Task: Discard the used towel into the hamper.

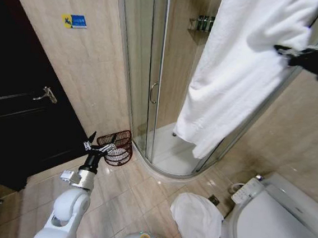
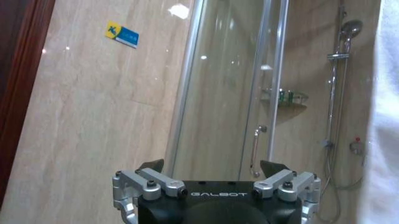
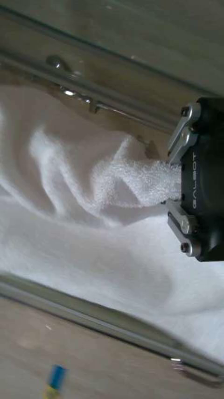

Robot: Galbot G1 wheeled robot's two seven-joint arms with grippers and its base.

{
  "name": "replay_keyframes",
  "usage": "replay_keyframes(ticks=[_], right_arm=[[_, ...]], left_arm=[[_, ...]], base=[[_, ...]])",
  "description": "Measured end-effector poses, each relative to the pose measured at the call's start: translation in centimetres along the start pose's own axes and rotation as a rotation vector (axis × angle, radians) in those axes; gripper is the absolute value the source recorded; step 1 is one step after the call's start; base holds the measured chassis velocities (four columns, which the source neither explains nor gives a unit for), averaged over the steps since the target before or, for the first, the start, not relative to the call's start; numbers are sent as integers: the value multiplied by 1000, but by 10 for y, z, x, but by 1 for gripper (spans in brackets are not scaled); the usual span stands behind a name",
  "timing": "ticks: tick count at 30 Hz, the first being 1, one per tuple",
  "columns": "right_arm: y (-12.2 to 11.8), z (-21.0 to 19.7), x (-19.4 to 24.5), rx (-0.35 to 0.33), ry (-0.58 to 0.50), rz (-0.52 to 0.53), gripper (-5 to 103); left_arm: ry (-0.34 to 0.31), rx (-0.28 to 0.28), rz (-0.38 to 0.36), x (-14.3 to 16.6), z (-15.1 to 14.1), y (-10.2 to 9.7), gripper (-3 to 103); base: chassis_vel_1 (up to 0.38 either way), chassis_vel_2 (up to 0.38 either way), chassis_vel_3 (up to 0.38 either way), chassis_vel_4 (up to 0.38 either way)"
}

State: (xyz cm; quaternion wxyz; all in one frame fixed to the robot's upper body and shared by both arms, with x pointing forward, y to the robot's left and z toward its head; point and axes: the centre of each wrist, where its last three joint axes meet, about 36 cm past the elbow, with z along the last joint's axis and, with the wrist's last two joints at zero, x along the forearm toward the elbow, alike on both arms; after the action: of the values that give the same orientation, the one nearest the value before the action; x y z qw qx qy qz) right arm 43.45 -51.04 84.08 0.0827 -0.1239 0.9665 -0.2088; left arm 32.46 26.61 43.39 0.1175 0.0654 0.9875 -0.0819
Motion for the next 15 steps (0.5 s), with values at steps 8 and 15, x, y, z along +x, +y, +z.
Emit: replay_keyframes(ticks=[8, 15], right_arm=[[76, 101, -47, 59, -48, -34, 7], [159, 165, -63, 7, -67, 32, 7]], left_arm=[[0, -3, -33, 10, 3, -3, 100], [-1, -14, -30, 9, -3, -2, 100]], base=[[0, 0, 0, 0], [0, 0, 0, 0]])
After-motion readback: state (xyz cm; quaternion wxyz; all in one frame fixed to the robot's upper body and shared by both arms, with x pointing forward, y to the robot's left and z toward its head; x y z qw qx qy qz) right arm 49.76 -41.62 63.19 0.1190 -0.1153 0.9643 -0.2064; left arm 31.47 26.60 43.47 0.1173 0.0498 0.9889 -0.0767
